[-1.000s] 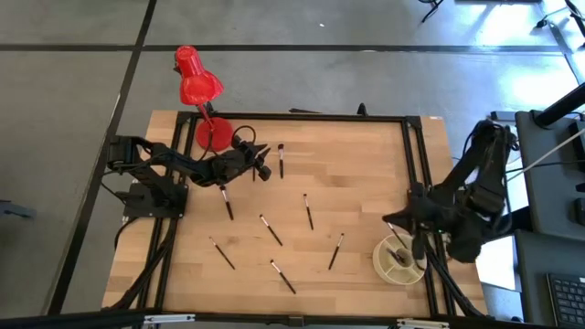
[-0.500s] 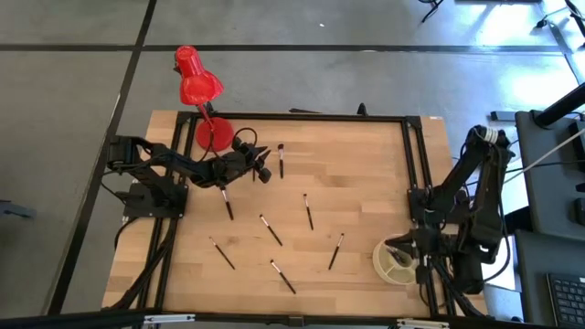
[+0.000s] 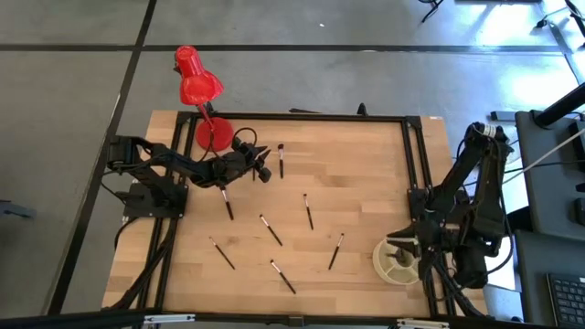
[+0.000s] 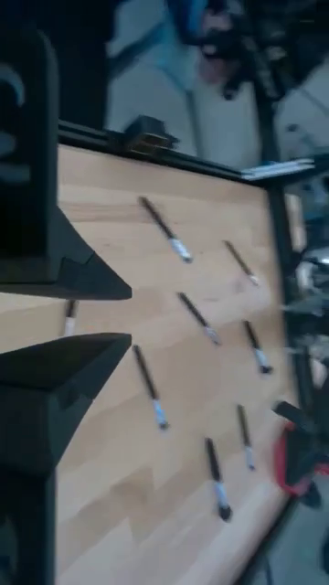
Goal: Pick & Place Makeup Supplies
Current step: Put the makeup brush into the organizer
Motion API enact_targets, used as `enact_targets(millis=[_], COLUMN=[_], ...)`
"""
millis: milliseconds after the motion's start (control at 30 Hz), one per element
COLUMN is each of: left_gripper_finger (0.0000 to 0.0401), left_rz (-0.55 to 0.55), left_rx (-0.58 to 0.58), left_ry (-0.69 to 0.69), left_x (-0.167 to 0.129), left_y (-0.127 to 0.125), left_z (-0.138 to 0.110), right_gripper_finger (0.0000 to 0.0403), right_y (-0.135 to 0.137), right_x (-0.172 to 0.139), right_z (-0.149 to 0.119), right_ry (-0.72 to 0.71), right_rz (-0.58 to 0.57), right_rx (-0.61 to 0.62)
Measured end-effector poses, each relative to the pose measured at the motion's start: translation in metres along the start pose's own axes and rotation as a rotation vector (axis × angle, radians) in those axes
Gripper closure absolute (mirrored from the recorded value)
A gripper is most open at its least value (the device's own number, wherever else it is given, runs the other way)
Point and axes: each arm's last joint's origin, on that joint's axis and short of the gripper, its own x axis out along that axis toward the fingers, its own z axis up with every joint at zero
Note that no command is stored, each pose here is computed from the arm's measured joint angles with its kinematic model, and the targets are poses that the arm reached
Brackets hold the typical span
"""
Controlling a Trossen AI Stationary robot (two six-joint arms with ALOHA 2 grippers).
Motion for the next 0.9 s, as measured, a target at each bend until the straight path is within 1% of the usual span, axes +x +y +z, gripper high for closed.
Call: enact_targets(millis=[100,233,333,533,633,733,800,833,900], left_gripper_finger=[0.0329,0.0329,0.0328,0.0328,0.0328,0.0327,0.0319,0.0313,0.0297], left_rz=[0.0,0.0,0.0,0.0,0.001,-0.063,-0.099,-0.099,-0.059], left_rx=[0.0,-0.003,-0.011,-0.08,-0.123,-0.159,-0.174,-0.173,-0.158], left_ry=[0.0,0.0,0.0,-0.001,-0.008,-0.01,0.017,0.042,0.102], left_x=[0.0,0.0,0.0,0.0,0.003,0.014,0.026,0.032,0.047], left_y=[0.0,0.0,0.0,0.0,0.0,-0.007,-0.017,-0.022,-0.03], left_z=[0.0,0.0,0.0,0.0,0.004,0.015,0.022,0.023,0.024], right_gripper_finger=[0.0333,0.0341,0.0346,0.0348,0.0348,0.0341,0.0331,0.0325,0.0311], right_y=[-0.007,-0.017,-0.025,-0.049,-0.067,-0.089,-0.101,-0.106,-0.114], right_x=[0.002,0.01,0.022,0.05,0.063,0.076,0.085,0.088,0.096], right_z=[0.01,0.025,0.034,0.046,0.051,0.053,0.052,0.05,0.046], right_ry=[-0.079,-0.188,-0.214,-0.161,-0.098,0.02,0.06,0.077,0.079], right_rz=[-0.044,-0.142,-0.222,-0.388,-0.486,-0.579,-0.637,-0.663,-0.707], right_rx=[0.037,0.08,0.141,0.264,0.31,0.356,0.399,0.404,0.409])
